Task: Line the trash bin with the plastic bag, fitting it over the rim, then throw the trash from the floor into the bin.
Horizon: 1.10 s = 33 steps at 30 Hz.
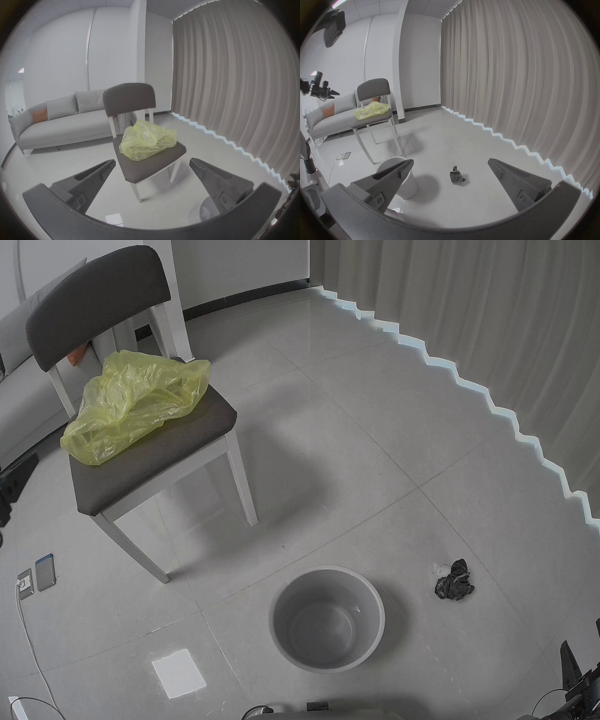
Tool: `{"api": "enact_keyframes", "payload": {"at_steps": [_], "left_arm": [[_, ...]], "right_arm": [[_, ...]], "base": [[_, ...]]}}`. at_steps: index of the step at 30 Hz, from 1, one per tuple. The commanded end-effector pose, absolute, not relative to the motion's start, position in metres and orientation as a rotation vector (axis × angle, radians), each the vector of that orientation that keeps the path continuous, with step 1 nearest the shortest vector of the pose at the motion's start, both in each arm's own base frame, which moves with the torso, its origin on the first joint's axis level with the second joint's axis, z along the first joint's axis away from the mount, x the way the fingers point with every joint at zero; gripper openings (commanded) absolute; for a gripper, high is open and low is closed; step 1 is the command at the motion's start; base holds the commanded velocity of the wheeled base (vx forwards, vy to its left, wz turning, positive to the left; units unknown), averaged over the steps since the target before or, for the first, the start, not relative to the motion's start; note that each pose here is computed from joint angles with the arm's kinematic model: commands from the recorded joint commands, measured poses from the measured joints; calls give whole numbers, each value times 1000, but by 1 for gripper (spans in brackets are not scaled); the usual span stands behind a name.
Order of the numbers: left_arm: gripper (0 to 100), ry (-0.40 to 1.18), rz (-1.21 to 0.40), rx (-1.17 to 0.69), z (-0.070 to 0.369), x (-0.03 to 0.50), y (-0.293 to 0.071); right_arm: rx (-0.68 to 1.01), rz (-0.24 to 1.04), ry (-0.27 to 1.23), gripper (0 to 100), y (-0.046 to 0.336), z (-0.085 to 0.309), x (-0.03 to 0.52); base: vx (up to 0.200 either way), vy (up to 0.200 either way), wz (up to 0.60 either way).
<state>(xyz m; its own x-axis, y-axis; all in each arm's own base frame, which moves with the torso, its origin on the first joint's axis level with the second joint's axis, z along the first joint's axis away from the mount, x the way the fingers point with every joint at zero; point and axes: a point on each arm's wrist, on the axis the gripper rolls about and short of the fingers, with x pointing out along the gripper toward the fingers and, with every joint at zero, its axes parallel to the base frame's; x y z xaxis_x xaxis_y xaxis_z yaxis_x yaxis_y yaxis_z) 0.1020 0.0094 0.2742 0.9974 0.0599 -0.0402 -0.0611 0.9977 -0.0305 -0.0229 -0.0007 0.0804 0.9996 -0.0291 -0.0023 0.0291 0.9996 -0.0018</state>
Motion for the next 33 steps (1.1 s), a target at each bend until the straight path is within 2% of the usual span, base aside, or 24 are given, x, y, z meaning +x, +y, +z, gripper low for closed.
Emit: {"api": "enact_keyframes", "payload": {"at_steps": [1, 13, 17, 21, 33], "left_arm": [[100, 321, 206, 37, 243, 261, 50], [100, 424, 302, 87, 212, 330, 88], [100, 392, 330, 75, 215, 352, 103], [100, 320, 337, 61, 220, 365, 106], [100, 251, 340, 54, 209, 389, 114]], "right_arm": [[1, -28, 8, 100, -1, 76, -22], [0, -28, 8, 100, -1, 76, -22], [1, -28, 8, 100, -1, 76, -22], [1, -28, 8, 100, -1, 76, -22], [1, -29, 9, 100, -1, 76, -22]], "base": [[0, 0, 0], [0, 0, 0], [0, 0, 0], [0, 0, 0], [0, 0, 0]]}}
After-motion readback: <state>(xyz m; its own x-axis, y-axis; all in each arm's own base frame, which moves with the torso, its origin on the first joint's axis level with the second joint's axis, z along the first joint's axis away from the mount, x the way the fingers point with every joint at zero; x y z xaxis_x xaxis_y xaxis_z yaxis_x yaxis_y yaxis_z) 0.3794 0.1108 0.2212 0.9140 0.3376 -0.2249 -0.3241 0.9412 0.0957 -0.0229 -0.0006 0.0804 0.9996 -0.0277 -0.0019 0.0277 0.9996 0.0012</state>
